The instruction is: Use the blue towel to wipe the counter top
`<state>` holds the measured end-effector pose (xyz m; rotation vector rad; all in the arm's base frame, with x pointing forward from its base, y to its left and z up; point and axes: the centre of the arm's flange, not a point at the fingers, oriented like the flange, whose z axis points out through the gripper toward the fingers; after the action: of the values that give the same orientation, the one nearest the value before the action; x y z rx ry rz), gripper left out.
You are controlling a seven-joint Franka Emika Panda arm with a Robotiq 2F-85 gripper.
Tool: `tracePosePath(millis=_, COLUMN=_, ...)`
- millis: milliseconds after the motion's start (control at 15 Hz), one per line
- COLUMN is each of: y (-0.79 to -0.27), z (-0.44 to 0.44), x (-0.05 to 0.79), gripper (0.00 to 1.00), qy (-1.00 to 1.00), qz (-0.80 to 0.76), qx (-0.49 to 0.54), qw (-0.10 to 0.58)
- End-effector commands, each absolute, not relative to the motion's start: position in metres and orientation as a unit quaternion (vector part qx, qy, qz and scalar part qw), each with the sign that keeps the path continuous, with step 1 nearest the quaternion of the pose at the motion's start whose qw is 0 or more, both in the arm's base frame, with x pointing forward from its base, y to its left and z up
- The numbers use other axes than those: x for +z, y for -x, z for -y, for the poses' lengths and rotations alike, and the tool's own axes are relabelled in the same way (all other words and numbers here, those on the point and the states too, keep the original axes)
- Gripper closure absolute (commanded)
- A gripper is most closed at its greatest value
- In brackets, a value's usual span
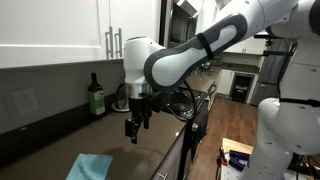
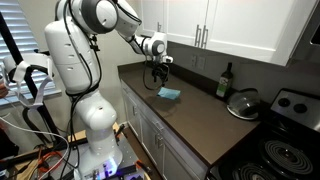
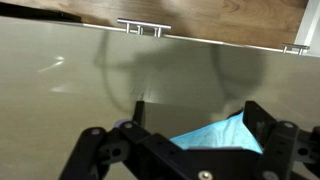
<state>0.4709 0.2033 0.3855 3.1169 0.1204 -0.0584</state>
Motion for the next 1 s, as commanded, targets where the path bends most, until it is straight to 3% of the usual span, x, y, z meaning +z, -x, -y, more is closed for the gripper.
tracePosePath(millis=0, y=-0.509, z=-0.222, x=0.369, gripper=0.0, qy=-0.999, qz=-0.053, qx=0.003, qw=0.008)
tracePosePath(millis=933, y=-0.563, z=-0.277, x=0.303, gripper=0.0, qy=-0.996, qz=-0.078, qx=0.02, qw=-0.027)
